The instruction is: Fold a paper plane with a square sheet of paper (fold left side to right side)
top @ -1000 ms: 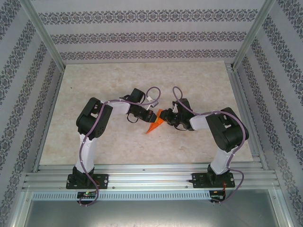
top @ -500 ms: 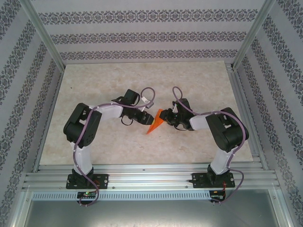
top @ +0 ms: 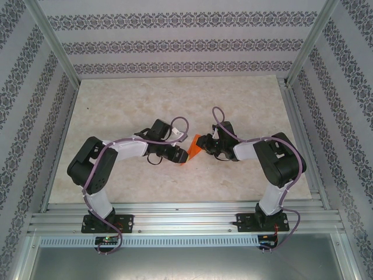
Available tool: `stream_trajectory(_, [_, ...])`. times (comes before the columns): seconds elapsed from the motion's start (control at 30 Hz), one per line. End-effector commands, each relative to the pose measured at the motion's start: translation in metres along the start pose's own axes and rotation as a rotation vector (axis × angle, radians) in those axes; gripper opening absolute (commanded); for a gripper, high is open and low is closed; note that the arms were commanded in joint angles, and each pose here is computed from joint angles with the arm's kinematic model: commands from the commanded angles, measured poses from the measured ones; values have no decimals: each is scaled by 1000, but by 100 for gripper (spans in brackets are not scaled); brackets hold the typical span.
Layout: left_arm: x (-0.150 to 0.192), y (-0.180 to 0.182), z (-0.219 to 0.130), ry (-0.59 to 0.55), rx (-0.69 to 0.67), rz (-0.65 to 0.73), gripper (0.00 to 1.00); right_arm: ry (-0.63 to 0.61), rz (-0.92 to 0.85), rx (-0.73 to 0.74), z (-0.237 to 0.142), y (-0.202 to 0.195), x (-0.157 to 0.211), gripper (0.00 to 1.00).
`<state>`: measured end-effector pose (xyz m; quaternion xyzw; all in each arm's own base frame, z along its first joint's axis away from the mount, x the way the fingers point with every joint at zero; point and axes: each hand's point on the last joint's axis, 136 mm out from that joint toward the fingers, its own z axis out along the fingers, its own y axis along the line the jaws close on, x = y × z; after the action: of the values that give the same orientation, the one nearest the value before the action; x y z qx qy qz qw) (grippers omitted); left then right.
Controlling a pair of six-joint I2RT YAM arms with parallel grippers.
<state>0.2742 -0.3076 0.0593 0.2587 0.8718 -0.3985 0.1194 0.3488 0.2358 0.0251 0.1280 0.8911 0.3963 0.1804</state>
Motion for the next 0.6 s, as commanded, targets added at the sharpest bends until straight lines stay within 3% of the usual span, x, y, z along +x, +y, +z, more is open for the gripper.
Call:
stream_trajectory(0.0, [-15, -4, 10, -20, -12, 23, 39, 14, 22, 80, 3, -25, 10, 29])
stream_trajectory(0.37, [-11, 10, 25, 33, -96, 41, 34, 15, 18, 74, 2, -24, 9, 29])
stream_trajectory(0.57, [-4, 20, 28, 55, -132, 28, 25, 12, 16, 72, 1, -23, 8, 29])
